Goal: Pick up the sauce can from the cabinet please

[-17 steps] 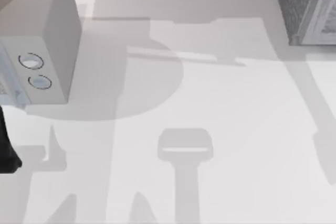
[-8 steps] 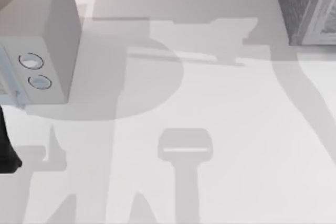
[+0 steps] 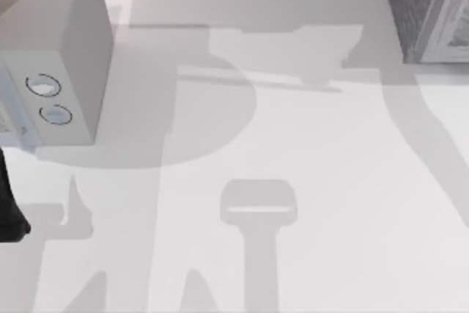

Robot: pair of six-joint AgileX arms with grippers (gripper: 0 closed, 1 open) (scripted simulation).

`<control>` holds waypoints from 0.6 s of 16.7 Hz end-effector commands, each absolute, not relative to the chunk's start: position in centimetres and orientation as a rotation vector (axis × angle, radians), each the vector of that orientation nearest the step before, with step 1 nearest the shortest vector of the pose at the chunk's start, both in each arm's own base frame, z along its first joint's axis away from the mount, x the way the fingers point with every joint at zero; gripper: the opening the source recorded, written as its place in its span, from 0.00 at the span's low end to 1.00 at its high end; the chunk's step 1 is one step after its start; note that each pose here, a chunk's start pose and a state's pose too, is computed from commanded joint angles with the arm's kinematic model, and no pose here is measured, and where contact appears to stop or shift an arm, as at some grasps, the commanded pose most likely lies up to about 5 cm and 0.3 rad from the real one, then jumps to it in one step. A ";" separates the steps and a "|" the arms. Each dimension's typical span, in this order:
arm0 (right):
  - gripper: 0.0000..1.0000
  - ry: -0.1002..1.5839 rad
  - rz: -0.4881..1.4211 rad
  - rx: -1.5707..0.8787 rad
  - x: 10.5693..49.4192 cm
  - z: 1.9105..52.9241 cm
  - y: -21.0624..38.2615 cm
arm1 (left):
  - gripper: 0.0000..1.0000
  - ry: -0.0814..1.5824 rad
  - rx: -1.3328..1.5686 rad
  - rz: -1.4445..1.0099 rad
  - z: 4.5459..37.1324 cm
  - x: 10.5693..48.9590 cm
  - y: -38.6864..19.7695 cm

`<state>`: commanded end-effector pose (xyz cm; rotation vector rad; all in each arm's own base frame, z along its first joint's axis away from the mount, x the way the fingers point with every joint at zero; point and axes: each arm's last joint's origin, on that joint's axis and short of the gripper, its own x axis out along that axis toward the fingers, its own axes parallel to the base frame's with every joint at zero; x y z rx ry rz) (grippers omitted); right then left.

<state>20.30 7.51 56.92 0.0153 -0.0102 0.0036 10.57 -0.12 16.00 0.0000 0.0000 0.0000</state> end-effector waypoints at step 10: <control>0.00 0.036 0.121 0.020 15.0 46.4 3.3 | 1.00 0.000 0.000 0.000 16.0 10.6 -0.1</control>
